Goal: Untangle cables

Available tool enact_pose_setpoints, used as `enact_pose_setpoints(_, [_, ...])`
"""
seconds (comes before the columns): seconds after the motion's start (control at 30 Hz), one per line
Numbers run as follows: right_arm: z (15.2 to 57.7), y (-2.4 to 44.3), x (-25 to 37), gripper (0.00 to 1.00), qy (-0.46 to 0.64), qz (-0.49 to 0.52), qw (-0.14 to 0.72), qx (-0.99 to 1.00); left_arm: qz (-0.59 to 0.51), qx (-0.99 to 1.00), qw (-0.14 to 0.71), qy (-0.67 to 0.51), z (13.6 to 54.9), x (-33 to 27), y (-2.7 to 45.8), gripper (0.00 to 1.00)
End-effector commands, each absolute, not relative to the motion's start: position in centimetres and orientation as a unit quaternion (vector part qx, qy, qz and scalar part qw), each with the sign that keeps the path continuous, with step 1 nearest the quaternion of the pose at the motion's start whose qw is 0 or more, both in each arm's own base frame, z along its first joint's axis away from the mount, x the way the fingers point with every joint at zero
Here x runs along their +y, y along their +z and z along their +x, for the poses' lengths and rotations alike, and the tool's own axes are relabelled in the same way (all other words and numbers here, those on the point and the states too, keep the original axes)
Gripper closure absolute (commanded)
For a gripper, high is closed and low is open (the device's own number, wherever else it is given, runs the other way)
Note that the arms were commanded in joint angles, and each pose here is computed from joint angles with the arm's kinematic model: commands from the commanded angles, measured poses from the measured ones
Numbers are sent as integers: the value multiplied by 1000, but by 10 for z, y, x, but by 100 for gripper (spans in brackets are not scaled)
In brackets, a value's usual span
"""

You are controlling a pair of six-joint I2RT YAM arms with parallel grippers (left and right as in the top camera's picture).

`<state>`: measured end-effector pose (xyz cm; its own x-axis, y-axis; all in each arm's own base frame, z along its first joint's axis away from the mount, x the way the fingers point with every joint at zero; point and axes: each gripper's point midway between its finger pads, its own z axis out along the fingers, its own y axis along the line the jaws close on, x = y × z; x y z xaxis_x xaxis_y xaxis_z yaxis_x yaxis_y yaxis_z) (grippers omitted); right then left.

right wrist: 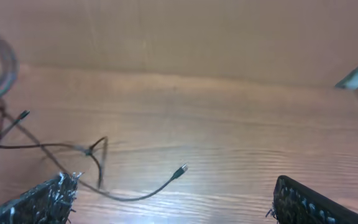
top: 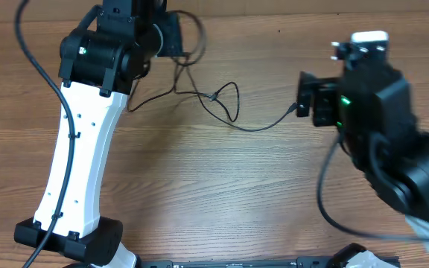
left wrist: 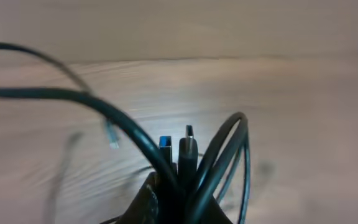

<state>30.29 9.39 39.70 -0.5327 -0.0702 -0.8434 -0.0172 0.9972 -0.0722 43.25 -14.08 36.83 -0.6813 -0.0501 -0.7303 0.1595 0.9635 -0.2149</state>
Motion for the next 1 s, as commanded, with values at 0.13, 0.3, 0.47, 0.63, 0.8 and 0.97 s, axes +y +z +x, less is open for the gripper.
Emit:
enact_pose_setpoints(0.13, [316, 401, 102, 0, 45, -23, 482, 874, 294, 782, 356, -418, 368, -246, 415, 96])
enact_pose_setpoints(0.3, [323, 404, 108, 0, 135, -54, 469, 871, 333, 741, 337, -475, 346, -258, 428, 96])
enact_pose_setpoints(0.47, [321, 412, 114, 0, 206, -105, 464, 855, 348, 719, 321, -509, 333, -262, 436, 96])
enact_pose_setpoints(0.63, [302, 422, 142, 0, 285, -197, 454, 821, 353, 711, 315, -520, 329, -264, 439, 96])
enact_pose_setpoints(0.8, [294, 427, 152, 0, 316, -220, 448, 807, 357, 705, 312, -528, 325, -264, 441, 96])
enact_pose_setpoints(0.97, [287, 433, 160, 0, 342, -236, 445, 793, 356, 707, 312, -526, 326, -264, 440, 96])
